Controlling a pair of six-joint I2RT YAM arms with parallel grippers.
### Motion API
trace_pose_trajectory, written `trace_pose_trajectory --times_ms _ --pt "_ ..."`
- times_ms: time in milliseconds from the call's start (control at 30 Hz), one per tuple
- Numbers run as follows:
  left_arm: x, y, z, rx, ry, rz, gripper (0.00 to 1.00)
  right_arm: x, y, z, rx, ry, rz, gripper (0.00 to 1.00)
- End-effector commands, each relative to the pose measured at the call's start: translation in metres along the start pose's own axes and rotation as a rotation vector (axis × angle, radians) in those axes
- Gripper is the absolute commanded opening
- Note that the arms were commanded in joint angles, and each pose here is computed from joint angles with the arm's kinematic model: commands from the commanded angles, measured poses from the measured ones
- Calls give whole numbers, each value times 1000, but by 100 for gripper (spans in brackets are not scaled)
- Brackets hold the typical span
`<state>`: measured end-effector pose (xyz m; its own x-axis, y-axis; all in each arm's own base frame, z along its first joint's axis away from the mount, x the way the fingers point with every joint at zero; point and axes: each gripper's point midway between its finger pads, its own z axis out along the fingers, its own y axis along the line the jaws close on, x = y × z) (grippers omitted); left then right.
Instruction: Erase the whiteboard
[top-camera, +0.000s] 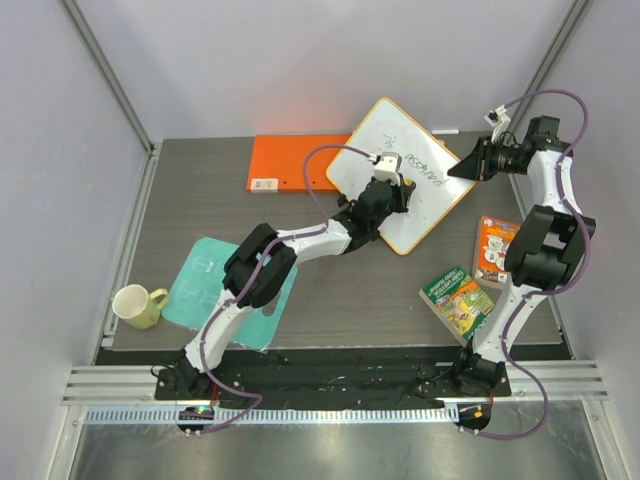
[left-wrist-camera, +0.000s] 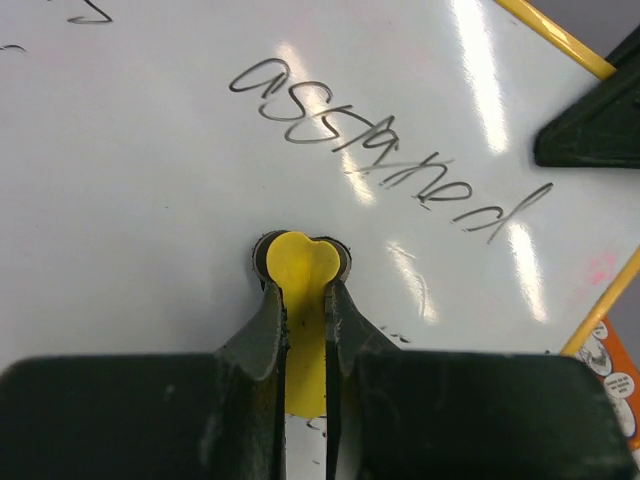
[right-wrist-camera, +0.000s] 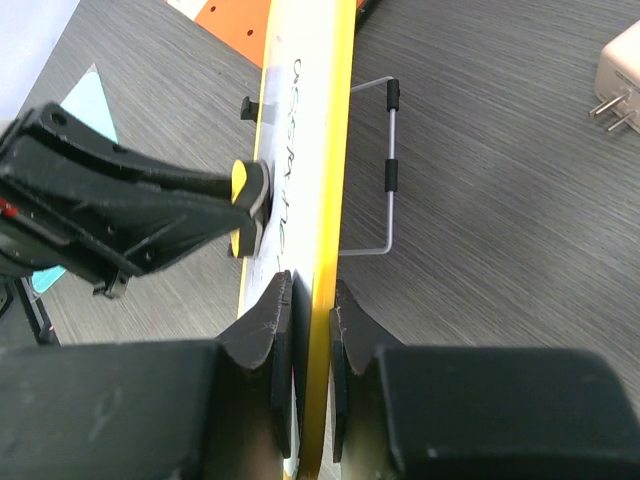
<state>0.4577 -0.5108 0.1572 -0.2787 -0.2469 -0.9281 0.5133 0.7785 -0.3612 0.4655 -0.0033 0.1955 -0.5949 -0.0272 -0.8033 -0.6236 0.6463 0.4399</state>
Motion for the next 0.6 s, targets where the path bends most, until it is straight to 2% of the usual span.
trace_pose_trajectory --times_ms 0,67,133,267,433,567 --pt "9 60 9 -185 13 33 0 18 -8 11 56 104 -127 1" --pt "11 66 8 -177 11 -2 0 18 -8 11 58 106 -131 1" --pt "20 54 7 -107 42 3 0 19 -8 11 56 107 -130 1" --pt "46 10 -7 19 71 76 0 19 -7 12 51 106 -128 1" --pt "58 -19 -21 69 78 141 0 19 -6 11 50 105 -127 1" --pt "87 -8 -32 0 252 118 0 19 -6 9 57 107 -132 1"
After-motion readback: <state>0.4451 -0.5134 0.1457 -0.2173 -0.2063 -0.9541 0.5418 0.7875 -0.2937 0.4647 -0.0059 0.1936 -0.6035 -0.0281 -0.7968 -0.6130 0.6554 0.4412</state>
